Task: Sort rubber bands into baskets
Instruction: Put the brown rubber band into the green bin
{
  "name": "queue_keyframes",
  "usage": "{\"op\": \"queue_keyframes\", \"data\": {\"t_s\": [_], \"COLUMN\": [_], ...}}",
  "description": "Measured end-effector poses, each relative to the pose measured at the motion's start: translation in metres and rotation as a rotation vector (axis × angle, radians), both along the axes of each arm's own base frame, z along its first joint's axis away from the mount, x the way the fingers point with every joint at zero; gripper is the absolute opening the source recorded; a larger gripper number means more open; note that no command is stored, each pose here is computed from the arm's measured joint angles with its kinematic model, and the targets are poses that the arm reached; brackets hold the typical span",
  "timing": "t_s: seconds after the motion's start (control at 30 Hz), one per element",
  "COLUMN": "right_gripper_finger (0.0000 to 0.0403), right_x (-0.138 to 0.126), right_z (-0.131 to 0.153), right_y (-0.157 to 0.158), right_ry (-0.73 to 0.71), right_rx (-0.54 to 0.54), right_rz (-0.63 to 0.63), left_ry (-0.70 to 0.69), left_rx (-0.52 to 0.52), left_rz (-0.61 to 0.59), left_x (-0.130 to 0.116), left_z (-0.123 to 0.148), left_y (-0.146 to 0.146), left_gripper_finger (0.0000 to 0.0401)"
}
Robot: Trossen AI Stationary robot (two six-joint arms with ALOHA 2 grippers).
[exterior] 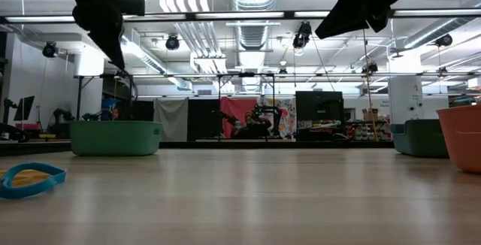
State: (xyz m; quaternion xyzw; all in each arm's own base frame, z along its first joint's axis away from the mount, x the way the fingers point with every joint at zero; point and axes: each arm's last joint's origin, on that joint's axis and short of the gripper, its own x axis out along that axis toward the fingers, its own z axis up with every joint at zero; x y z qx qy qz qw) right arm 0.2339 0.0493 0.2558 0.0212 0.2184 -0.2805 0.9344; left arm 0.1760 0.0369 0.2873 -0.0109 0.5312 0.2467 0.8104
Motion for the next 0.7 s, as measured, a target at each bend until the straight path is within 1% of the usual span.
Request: {"op": "queue_keyframes", "data": {"t_s": [0.17,0.4,0.57,0.7], "right_gripper_finger": [0.0057,0.0057,0.0057,0.0057], "right_x": [0.000,0.000,0.000,0.000], "right_z": [0.000,0.000,-0.001,-0.001], "right_y": [0.000,0.000,0.000,0.000], "right_ry": [0.001,0.002,0.004,0.005], "right_rx": [0.000,0.000,-0.001,-0.001], "right_rz": [0.000,0.000,0.001,0.001], "left_ry": [0.095,0.169,0.144,0.129], "left_rx": [-0.016,-0.025,-0.022,-0.061], "left_rz": [0.004,-0.006,-0.024,-0.038], "left_x": [0.004,0.014,0.020,0.020], "left_z": [-0.010,-0.021,-0.022,-0.032], "left_y": [0.001,0.002,0.003,0.004], "left_gripper_finger": [0.0000,0.0000,0.0000,0.0000]}}
